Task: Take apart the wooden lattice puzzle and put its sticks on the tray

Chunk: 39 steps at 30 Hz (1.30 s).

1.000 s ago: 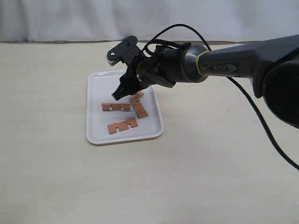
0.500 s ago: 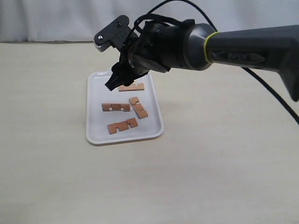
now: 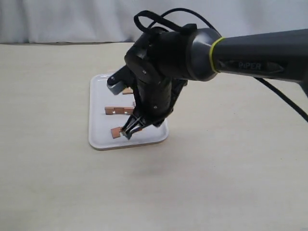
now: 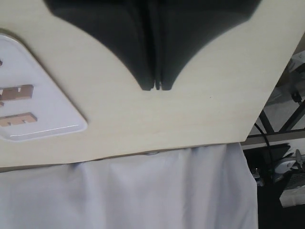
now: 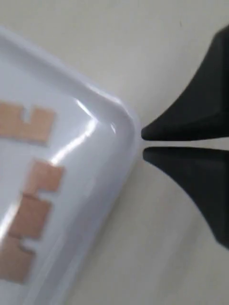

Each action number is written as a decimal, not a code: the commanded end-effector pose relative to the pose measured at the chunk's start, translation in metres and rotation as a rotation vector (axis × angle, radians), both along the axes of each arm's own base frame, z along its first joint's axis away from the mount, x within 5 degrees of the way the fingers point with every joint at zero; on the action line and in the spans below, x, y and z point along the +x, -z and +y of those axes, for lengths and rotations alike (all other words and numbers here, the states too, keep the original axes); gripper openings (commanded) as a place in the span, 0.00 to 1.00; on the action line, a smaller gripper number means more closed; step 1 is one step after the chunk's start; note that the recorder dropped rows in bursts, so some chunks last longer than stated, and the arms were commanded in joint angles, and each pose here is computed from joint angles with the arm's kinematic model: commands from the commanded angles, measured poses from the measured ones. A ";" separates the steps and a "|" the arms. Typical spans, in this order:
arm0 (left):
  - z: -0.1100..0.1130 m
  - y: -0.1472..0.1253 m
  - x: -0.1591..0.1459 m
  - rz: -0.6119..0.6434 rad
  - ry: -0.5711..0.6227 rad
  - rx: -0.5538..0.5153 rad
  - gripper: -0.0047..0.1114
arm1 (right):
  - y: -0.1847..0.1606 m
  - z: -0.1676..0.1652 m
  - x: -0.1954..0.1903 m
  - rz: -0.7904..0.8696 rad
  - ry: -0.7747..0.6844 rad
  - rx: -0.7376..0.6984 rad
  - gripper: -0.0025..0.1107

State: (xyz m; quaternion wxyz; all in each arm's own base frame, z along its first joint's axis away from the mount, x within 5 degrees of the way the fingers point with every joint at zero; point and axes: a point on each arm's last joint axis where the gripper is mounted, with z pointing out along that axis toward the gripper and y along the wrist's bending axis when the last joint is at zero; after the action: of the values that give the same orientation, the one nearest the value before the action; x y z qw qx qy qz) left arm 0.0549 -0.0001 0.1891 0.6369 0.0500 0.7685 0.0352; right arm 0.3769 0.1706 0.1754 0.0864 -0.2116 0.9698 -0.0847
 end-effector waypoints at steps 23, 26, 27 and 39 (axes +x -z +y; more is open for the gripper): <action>0.000 0.001 0.000 0.002 0.002 -0.001 0.04 | -0.122 -0.212 -0.137 -0.407 0.632 0.277 0.06; 0.000 0.001 0.000 0.002 0.002 -0.001 0.04 | -0.137 -0.225 -0.166 -0.579 0.604 0.141 0.06; 0.000 0.001 0.000 0.002 0.002 -0.001 0.04 | -0.136 -0.226 -0.172 -0.605 0.593 0.112 0.06; 0.000 0.001 0.000 0.002 0.002 -0.001 0.04 | -0.138 -0.207 -0.264 -1.165 0.554 0.209 0.06</action>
State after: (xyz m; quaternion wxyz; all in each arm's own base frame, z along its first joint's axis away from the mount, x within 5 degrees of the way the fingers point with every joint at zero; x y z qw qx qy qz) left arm 0.0548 -0.0001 0.1890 0.6362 0.0500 0.7691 0.0352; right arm 0.1273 -0.0410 0.3131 0.5491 0.1380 0.8158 -0.1185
